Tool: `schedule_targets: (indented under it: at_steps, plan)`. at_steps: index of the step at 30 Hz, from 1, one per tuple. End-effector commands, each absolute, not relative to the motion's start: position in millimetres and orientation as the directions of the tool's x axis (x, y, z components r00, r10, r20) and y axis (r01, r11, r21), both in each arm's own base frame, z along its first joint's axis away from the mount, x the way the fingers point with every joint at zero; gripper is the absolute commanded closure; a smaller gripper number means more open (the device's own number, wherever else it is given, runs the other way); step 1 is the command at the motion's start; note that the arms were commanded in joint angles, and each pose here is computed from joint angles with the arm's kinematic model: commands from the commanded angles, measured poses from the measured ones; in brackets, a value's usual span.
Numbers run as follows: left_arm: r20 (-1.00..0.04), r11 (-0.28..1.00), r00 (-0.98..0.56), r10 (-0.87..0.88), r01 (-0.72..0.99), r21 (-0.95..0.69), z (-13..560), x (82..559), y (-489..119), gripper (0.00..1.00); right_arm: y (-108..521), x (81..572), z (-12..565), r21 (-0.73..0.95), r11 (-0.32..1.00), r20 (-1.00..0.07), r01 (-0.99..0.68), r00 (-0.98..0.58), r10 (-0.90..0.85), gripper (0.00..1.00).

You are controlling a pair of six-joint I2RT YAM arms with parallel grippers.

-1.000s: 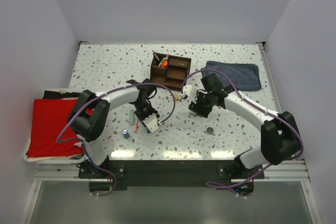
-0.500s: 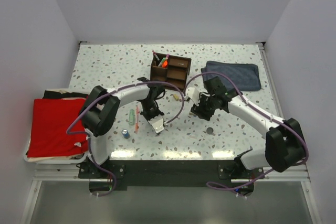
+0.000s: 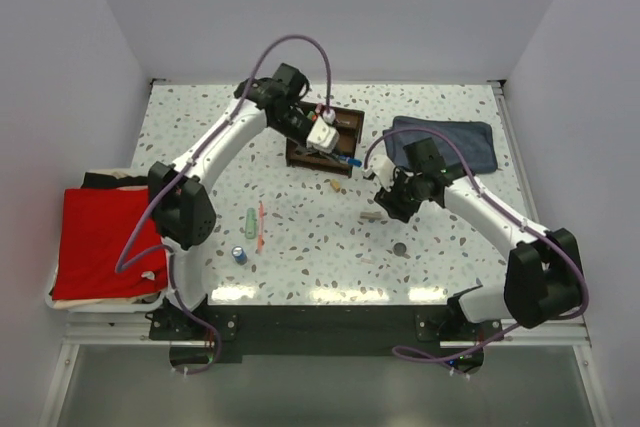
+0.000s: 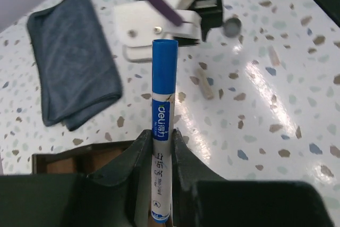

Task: Sort the stationery into containers
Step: Pick up the pen from the center of the board, then place the pen in the storage box.

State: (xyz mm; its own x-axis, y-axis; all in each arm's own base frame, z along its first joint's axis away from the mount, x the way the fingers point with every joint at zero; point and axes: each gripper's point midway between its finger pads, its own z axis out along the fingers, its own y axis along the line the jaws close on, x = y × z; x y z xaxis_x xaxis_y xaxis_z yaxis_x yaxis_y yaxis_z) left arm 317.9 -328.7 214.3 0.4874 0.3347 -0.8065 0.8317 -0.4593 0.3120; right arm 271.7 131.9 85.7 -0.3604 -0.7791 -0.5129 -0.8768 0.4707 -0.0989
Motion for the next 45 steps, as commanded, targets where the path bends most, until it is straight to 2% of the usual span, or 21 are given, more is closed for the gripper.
schedule_targets:
  at_steps: [1, 2, 3, 4, 5, 6, 7, 11, 15, 30, 37, 45]
  plan:
    - [-0.974, -0.231, 0.17, 0.152, 0.964, 0.132, 277.9, 359.3, -316.3, 1.0, 133.0, 296.0, 101.2, -0.13, 0.493, -0.52, -0.86, -0.364, -0.772, 0.46]
    - [-0.952, -0.182, 0.298, 0.073, 0.942, 0.281, 301.8, 387.2, -318.4, 1.0, 131.9, 297.3, 101.2, -0.132, 0.492, -0.513, -0.86, -0.365, -0.776, 0.46]
    - [-0.993, -0.118, 0.075, 0.093, 0.991, 0.063, 283.3, 391.4, -304.6, 1.0, 131.7, 301.5, 103.8, -0.14, 0.493, -0.513, -0.859, -0.363, -0.778, 0.46]
    - [-0.995, -0.071, 0.089, 0.05, 0.994, 0.085, 300.5, 395.4, -298.6, 1.0, 131.4, 303.2, 103.7, -0.14, 0.492, -0.508, -0.859, -0.364, -0.78, 0.46]
    - [-0.928, -0.009, 0.363, -0.081, 0.931, 0.365, 343.4, 408.4, -296.3, 1.0, 131.3, 303.0, 100.4, -0.13, 0.49, -0.498, -0.862, -0.371, -0.784, 0.46]
    - [-0.982, 0.016, 0.154, -0.106, 0.988, 0.153, 324.7, 404.0, -283.2, 1.0, 132.8, 306.8, 103.1, -0.134, 0.492, -0.503, -0.86, -0.369, -0.782, 0.46]
    - [-0.982, 0.031, 0.133, -0.131, 0.991, 0.13, 317.4, 415.8, -281.6, 1.0, 133.2, 307.6, 102.7, -0.135, 0.489, -0.5, -0.862, -0.367, -0.785, 0.46]
    - [-0.979, 0.056, 0.045, -0.201, 0.998, 0.034, 326.0, 445.5, -273.6, 1.0, 134.2, 312.9, 101.2, -0.13, 0.491, -0.492, -0.861, -0.375, -0.786, 0.46]
    - [-0.976, 0.078, 0.071, -0.206, 0.995, 0.056, 319.5, 460.7, -272.1, 1.0, 135.3, 317.4, 97.0, -0.123, 0.493, -0.482, -0.861, -0.382, -0.788, 0.46]
    - [-0.98, 0.156, -0.007, -0.2, 0.987, -0.038, 247.6, 511.4, -247.6, 1.0, 133.9, 325.7, 92.0, -0.116, 0.5, -0.442, -0.858, -0.406, -0.8, 0.46]
    - [-0.981, 0.152, -0.04, -0.191, 0.986, -0.07, 228.0, 519.1, -248.1, 1.0, 135.8, 332.0, 87.3, -0.11, 0.502, -0.43, -0.858, -0.415, -0.802, 0.46]
    - [-0.983, 0.136, -0.05, -0.174, 0.988, -0.074, 219.4, 505.5, -243.9, 0.83, 139.9, 339.1, 84.0, -0.106, 0.505, -0.433, -0.857, -0.417, -0.799, 0.46]
